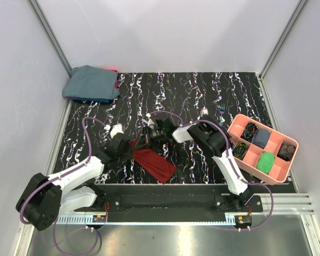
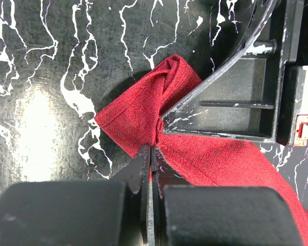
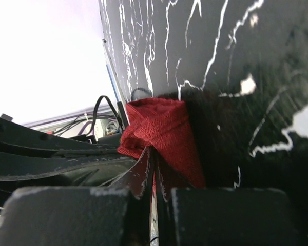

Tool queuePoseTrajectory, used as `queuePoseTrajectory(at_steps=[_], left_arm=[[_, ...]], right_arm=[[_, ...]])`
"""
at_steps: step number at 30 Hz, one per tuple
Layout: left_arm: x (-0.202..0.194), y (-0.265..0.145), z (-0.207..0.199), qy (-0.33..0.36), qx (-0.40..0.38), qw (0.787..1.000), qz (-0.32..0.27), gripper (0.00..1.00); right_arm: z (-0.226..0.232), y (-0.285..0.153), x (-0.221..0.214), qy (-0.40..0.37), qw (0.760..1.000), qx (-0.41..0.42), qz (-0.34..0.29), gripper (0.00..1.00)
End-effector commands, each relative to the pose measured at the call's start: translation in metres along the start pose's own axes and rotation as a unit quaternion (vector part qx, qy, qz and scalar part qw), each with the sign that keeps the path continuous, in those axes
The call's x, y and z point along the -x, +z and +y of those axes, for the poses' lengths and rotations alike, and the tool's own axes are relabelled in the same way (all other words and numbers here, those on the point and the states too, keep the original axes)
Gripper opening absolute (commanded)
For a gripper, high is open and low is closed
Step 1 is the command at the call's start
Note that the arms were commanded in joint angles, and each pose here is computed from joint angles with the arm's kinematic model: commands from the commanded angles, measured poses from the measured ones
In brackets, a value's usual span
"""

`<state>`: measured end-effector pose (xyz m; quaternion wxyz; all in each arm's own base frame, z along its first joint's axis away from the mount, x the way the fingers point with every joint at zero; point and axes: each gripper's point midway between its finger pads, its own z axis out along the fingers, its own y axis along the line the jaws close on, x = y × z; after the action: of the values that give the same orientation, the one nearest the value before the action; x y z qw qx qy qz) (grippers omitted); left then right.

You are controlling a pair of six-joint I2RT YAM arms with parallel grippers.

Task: Fold the napkin into a case and place the utensils inside
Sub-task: Stuff the top corner of the smaller-rectangle-folded napkin into the folded napkin.

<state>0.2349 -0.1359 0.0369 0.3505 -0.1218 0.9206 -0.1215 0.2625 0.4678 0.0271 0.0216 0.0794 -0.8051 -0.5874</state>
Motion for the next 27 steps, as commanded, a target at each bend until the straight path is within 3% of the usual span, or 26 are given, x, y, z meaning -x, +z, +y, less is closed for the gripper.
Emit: queuePoseTrajectory(at_steps=[1,10,22,27], left_arm=[[0.021,-0.007,-0.013,-0.004,-0.027,0.999,-0.039,0.0],[0.02,-0.008,-0.014,-0.003,-0.034,0.999,-0.04,0.0],[0.027,-0.007,-0.03,0.019,-0.07,0.996,-0.049,0.0],[0.015,0.002,-0.035,0.026,-0.085,0.996,-0.027,0.0]], right_arm=[[0.03,-0.015,0.003,-0.036,0.999,0.01,-0.003,0.03],[0.034,-0.015,0.0,-0.043,0.999,0.013,-0.002,0.03],[0.048,0.018,-0.013,-0.047,0.997,0.04,0.038,0.03],[0.042,0.033,-0.003,-0.041,0.995,0.065,0.059,0.03]])
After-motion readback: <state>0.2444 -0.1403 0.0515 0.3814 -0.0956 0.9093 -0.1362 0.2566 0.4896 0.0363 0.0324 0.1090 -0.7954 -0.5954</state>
